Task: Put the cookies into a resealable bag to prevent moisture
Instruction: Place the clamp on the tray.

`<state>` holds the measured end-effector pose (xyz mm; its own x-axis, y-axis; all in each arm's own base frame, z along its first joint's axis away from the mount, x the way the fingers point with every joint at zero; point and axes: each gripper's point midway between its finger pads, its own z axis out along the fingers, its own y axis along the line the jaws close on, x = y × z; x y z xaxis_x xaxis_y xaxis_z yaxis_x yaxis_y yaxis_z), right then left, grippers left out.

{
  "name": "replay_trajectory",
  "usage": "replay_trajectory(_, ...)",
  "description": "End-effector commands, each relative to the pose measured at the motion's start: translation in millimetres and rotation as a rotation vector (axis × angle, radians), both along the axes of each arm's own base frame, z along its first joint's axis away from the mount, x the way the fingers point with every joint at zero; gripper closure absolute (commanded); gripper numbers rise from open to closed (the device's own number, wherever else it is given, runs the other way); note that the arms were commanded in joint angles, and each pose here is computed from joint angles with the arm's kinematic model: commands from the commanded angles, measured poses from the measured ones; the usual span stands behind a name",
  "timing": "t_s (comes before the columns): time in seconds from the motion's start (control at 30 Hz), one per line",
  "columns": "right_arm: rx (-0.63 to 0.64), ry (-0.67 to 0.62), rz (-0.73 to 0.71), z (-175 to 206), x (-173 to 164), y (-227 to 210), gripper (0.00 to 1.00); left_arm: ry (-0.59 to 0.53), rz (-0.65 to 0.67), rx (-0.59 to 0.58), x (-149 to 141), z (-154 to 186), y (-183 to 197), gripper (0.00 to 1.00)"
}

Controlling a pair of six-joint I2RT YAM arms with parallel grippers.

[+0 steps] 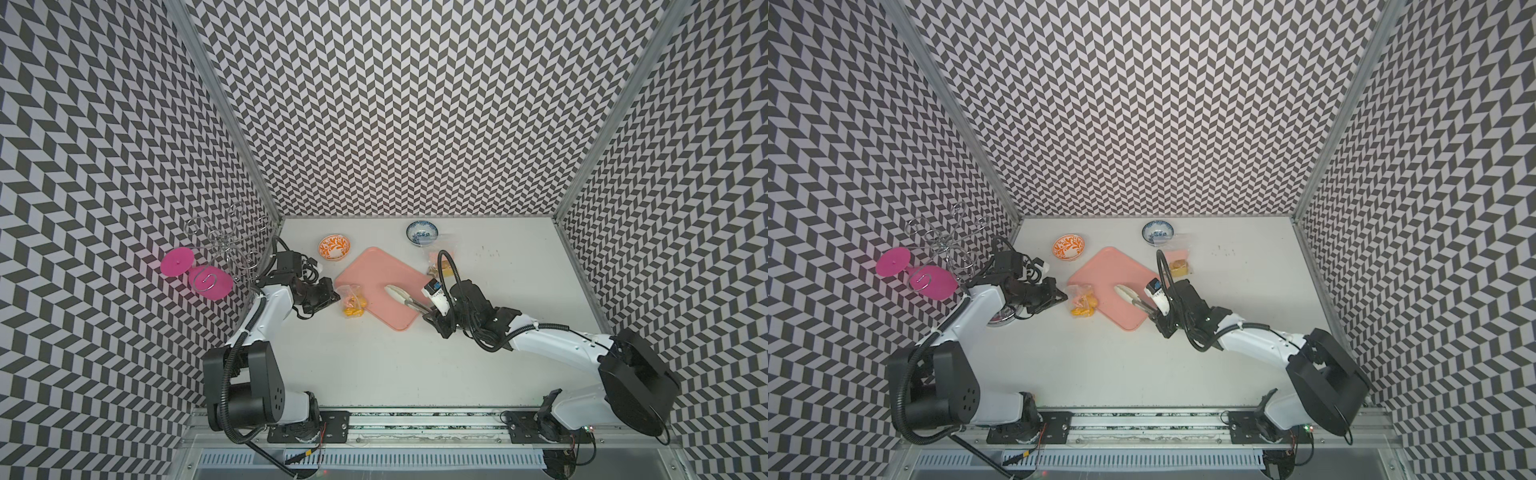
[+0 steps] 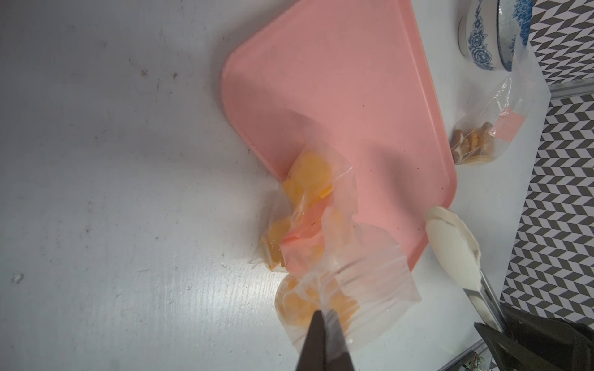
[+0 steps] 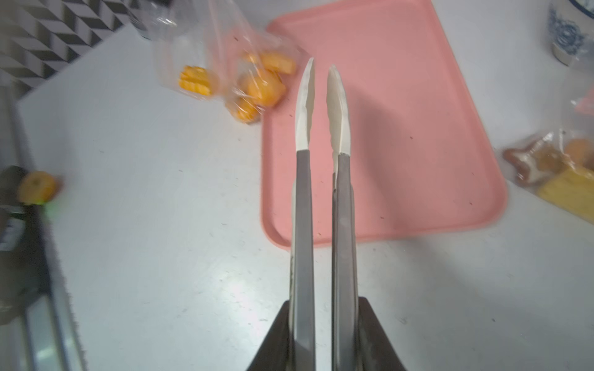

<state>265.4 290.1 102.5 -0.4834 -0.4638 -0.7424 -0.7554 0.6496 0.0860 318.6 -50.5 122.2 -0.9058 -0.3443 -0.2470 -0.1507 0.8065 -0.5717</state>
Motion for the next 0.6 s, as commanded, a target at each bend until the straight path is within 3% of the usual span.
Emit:
replay_trajectory(0.0, -0.049, -0.143, -0.051, 3.7, 25.9, -3.1, 0.71, -0.07, -0.003, -0.001, 5.0, 24.7, -3.7, 1.0)
replay_trajectory(0.2, -0.047, -0.211, 0.014, -3.6, 46.8, 31.9, 0.67, -0.081, -0.017, -0.033, -4.9, 32.2, -18.4, 1.0)
replay_trajectory(0.43, -0.094, -0.187, 0.038, -24.7, 67.9, 59.5, 0.47, -0.084, -0.023, -0.052, -9.7, 36.4, -22.6, 1.0)
replay_trajectory(0.57, -0.065, -0.173, 0.053, -12.7, 64.3, 64.3, 0.37, -0.085, -0.028, -0.048, -10.5, 36.5, -22.7, 1.0)
